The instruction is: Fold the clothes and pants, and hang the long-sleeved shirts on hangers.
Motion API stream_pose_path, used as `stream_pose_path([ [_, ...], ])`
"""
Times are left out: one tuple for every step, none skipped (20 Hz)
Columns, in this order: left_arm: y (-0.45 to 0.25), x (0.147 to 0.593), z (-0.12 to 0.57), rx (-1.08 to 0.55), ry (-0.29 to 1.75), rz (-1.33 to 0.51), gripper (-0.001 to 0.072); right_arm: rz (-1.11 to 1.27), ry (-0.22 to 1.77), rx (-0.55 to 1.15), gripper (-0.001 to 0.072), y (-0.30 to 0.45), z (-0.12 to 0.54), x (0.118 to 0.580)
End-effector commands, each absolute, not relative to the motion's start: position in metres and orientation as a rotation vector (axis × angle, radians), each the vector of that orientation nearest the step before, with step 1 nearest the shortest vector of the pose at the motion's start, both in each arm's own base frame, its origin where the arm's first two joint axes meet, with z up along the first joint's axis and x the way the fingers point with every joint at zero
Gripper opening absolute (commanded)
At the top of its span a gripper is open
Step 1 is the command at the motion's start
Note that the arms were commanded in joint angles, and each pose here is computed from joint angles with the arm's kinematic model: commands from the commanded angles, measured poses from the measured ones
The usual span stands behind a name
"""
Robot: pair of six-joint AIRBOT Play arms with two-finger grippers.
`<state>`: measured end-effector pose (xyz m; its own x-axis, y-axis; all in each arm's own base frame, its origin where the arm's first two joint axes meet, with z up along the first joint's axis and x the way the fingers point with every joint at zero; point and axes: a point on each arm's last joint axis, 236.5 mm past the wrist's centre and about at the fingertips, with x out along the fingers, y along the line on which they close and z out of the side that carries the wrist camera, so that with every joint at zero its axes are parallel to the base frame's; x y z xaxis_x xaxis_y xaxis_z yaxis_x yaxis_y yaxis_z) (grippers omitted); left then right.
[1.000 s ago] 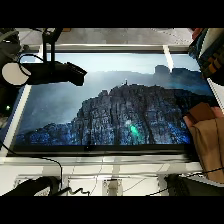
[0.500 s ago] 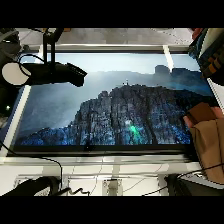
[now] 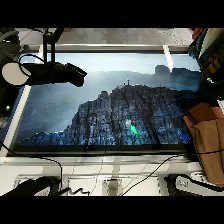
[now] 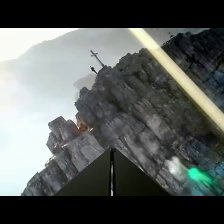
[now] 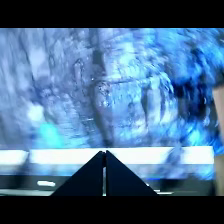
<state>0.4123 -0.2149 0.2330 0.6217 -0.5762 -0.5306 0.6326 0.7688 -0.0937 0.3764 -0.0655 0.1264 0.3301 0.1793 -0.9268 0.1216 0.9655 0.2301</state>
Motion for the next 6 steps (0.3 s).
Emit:
stream_pose_path([
  [-0.214,0.413,0.233,0.106,0.570,-0.695,0.0016,-0.147,1.176,0.091,0.0032,-0.069,0.127,0.402],
  [-0.214,0.413,0.233,0.106,0.570,-0.694,0.0016,-0.136,1.165,0.123,0.0032,-0.063,0.128,0.405],
  [-0.214,0.413,0.233,0.106,0.570,-0.695,0.0015,-0.103,1.161,0.152,0.0032,-0.053,0.128,0.406],
  [-0.214,0.413,0.233,0.106,0.570,-0.695,0.0016,-0.083,1.159,0.169,0.0031,-0.048,0.129,0.407],
  [-0.214,0.413,0.233,0.106,0.570,-0.695,0.0016,-0.067,1.158,0.182,0.0031,-0.043,0.129,0.408],
  [-0.214,0.413,0.233,0.106,0.570,-0.694,0.0016,-0.066,1.157,0.183,0.0032,-0.043,0.129,0.408],
])
